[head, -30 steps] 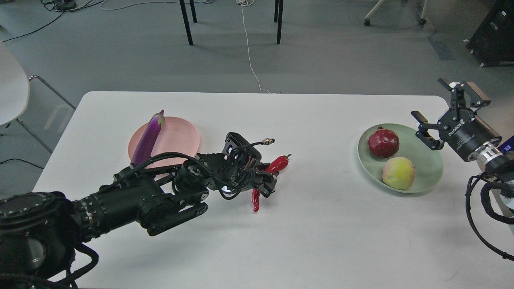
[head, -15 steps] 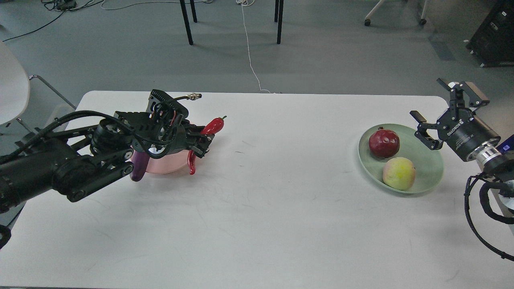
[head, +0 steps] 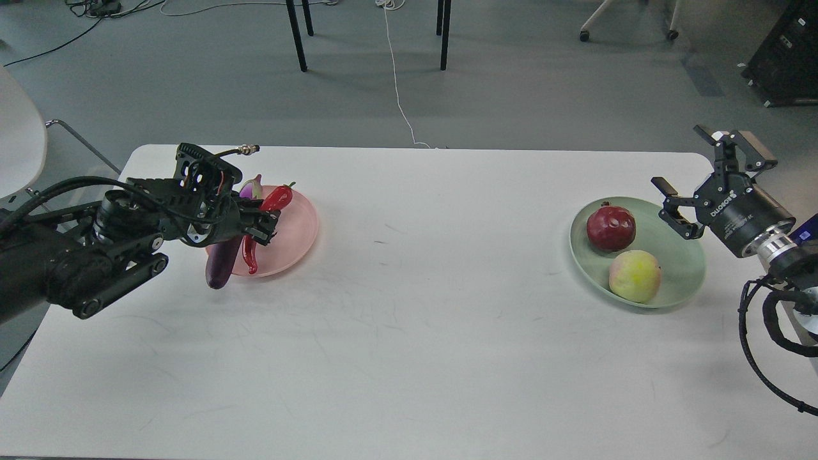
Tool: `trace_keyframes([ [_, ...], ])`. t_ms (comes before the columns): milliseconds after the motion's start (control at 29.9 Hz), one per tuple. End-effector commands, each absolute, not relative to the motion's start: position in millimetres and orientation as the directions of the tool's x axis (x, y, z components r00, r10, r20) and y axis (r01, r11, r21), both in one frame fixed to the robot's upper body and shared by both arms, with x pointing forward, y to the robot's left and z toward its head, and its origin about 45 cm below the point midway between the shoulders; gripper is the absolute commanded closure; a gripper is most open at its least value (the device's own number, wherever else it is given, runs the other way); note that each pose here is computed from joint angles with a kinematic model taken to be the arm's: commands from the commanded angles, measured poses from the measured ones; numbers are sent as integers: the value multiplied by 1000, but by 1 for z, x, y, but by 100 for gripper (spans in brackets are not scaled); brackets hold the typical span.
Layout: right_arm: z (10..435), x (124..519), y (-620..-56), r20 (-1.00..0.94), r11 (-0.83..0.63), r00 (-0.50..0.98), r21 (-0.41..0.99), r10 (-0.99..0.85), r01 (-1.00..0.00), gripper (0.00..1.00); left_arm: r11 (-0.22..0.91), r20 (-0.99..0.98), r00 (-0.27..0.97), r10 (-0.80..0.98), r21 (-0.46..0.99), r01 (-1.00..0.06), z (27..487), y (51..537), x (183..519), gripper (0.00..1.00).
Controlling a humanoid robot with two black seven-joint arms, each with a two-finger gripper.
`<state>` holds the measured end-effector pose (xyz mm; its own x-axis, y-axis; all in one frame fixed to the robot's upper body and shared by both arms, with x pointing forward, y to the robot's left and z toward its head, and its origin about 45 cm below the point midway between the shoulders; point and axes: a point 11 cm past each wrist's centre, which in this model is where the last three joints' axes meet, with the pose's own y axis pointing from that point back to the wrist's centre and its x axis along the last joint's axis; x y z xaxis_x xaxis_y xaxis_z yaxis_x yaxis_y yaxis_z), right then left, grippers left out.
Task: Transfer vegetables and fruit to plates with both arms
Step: 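Carry the chili onto the pink plate and open the left gripper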
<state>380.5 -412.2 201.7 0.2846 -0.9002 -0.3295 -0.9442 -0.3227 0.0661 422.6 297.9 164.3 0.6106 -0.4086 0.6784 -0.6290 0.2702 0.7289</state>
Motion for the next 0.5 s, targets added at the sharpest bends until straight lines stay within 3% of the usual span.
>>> trace_keyframes([
  [0, 202, 381, -412, -330, -324, 286, 66, -900, -944, 1, 273, 679, 609, -410, 729, -628, 165, 298, 423, 39],
  [334, 203, 381, -412, -330, -321, 284, 62, -900, -945, 1, 306, 705, 606, -368, 707, -637, 173, 290, 426, 34],
  [468, 204, 382, -413, -328, -321, 285, 60, -901, -945, 1, 421, 782, 592, -196, 612, -670, 197, 266, 431, 23],
])
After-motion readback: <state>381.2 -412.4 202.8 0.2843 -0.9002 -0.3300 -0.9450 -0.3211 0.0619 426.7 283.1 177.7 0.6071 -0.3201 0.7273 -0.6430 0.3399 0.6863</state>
